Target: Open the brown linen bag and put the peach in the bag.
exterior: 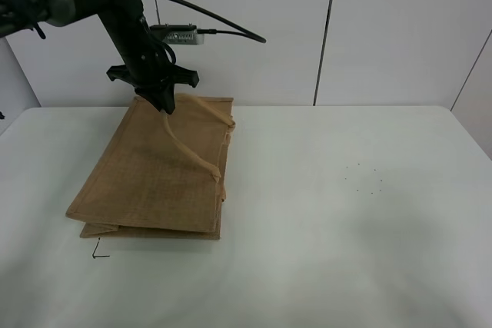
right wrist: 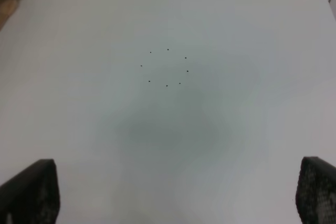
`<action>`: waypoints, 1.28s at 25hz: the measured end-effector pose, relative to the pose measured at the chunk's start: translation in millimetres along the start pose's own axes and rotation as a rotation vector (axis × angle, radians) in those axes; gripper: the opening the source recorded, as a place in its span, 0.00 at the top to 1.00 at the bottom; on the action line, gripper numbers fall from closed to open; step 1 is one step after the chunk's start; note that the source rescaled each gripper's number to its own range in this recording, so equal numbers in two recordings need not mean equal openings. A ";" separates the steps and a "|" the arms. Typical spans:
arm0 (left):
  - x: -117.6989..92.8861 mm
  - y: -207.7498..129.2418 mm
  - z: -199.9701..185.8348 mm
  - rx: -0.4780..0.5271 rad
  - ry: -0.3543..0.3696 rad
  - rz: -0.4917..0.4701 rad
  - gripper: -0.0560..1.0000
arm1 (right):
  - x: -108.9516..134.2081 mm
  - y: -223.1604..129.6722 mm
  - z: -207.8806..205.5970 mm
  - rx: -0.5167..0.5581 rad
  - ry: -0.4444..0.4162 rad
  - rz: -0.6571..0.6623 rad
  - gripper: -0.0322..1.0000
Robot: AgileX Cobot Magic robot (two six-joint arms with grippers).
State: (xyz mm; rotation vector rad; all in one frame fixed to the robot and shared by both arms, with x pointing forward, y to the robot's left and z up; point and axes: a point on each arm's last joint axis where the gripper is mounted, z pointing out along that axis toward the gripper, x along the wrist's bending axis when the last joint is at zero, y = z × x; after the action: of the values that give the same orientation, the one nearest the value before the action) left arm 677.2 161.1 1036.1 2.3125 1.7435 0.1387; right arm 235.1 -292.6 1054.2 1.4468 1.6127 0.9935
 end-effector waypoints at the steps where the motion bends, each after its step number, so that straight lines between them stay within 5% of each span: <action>1: 0.4 0.4 6.9 0.012 0.000 -0.001 0.95 | 0.0 0.0 0.0 0.000 0.000 0.000 0.00; 8: 3.2 0.6 42.9 0.078 0.007 -0.004 0.95 | 0.0 0.0 0.0 0.000 0.000 0.000 0.00; 10: 3.5 0.7 45.8 0.081 0.008 -0.004 0.88 | 0.0 0.0 0.0 0.000 0.000 0.000 0.00; 12: 3.9 0.6 46.6 0.079 0.012 -0.002 0.72 | 0.0 0.0 0.0 0.000 0.000 0.000 0.00; 16: 8.2 0.8 46.5 0.077 0.059 0.003 0.24 | 0.0 0.0 0.0 0.000 0.000 -0.001 0.00; 18: 10.7 0.7 46.3 0.078 0.087 -0.005 0.14 | 0.0 0.0 0.0 0.000 0.000 -0.001 0.00; 32: 24.8 8.3 -14.7 -0.037 0.164 -0.004 0.09 | 0.1 0.0 0.0 0.000 0.001 0.000 0.00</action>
State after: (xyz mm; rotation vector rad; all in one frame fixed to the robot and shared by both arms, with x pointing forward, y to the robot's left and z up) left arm 688.8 184.7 1050.7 2.3289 1.8045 0.3657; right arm 235.1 -292.6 1054.2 1.4462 1.6134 0.9939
